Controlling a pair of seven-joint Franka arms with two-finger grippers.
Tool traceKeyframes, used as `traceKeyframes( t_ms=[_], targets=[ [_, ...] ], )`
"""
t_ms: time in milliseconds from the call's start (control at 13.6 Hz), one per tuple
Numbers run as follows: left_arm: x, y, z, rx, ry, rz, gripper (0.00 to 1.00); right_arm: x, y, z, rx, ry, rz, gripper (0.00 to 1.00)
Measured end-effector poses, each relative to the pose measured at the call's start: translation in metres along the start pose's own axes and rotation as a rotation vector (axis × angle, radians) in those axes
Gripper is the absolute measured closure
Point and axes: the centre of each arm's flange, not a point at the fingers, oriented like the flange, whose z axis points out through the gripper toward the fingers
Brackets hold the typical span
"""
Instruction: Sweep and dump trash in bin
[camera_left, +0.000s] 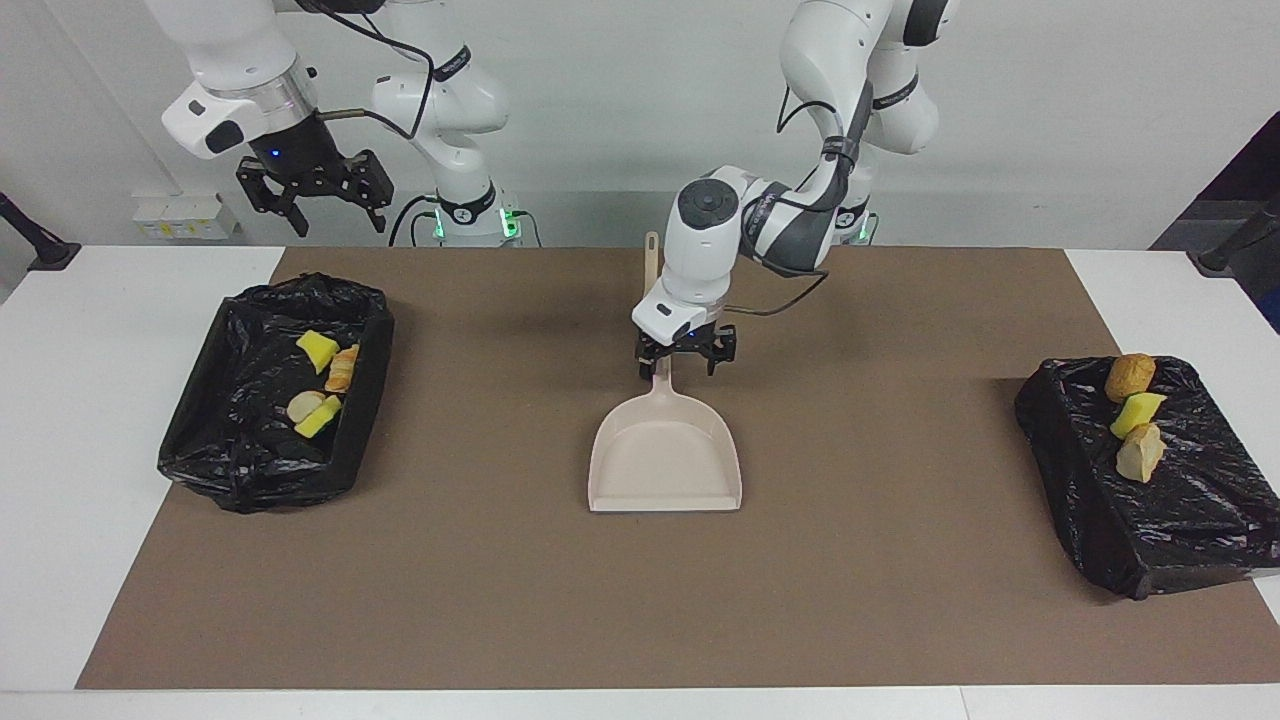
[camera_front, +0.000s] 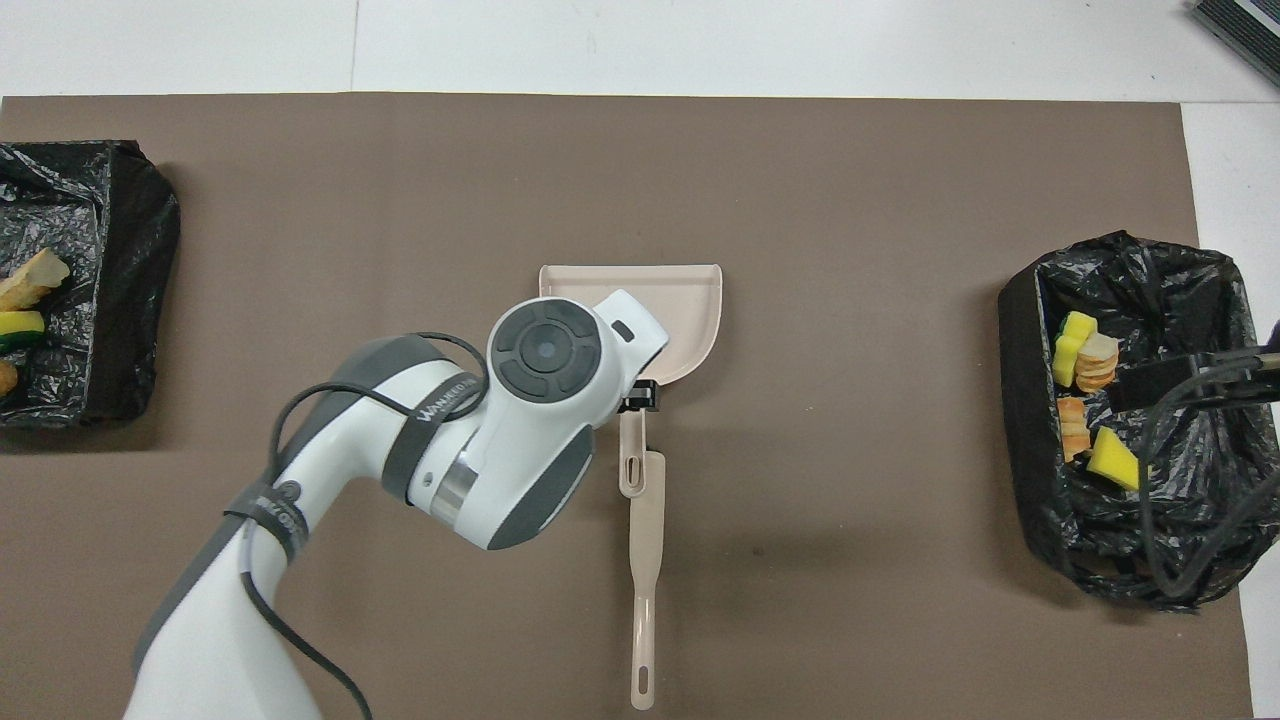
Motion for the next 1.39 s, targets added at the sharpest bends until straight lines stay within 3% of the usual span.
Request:
traceKeyframes(
  t_ms=[440,734,1028,1394],
  targets=[
    [0.042,-0.117,-0.073,0.049,0.075,0.061,0.00,0.000,0.003,0.000,0.000,0.000,0.006,0.00],
    [0.061,-0.206,-0.147,0.076,0.050,0.158,0.00,0.000,0.003,0.000,0.000,0.000,0.006,0.00],
    [0.059,-0.292,-0.209,0.086,0.045,0.195,0.00,0.000,0.003,0.000,0.000,0.000,0.006,0.00],
    [0.051,-0.349,-0.227,0.091,0.029,0.245,0.00,0.000,0.003,0.000,0.000,0.000,0.006,0.00]
  ],
)
